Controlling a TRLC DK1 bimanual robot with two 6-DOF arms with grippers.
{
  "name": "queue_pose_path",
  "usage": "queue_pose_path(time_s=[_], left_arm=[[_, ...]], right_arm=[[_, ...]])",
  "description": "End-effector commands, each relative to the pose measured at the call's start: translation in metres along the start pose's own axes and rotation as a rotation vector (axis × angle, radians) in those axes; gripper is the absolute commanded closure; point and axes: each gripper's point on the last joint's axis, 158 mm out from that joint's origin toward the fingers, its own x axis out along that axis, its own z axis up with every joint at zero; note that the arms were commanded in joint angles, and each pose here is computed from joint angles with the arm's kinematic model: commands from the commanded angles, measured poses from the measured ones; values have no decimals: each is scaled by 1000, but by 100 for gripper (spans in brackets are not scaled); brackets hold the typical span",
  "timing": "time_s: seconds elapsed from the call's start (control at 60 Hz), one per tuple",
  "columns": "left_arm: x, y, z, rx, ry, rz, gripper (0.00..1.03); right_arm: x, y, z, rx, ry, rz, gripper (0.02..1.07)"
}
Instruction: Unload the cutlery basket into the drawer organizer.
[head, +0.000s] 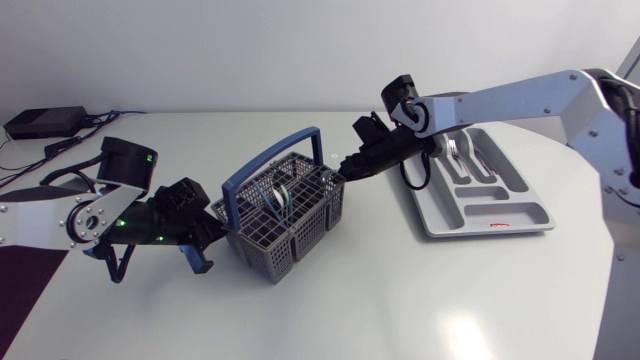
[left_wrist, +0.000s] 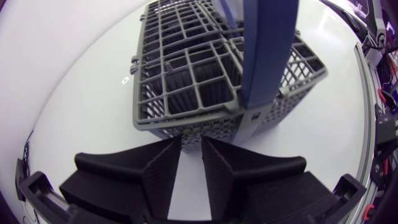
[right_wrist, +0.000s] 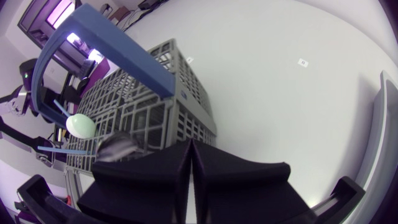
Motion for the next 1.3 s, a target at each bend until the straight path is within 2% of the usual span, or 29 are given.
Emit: queue_pose_path(time_s=[0.0,0.45,0.817,1.283], left_arm=[[8,7,7,24,-18,-6,72],[27,42,31,13,-48,27,72],[40,58,48,1,-65,34,72],[54,76,43,-28,-62,52,72]], right_arm=[[2,42,-14,-35,23,78,101],[-23,63,-63,-34,42,33,101],[-31,64,-62,-46,12,-23,101],[-19,62,-63,-62,12,-57,101]])
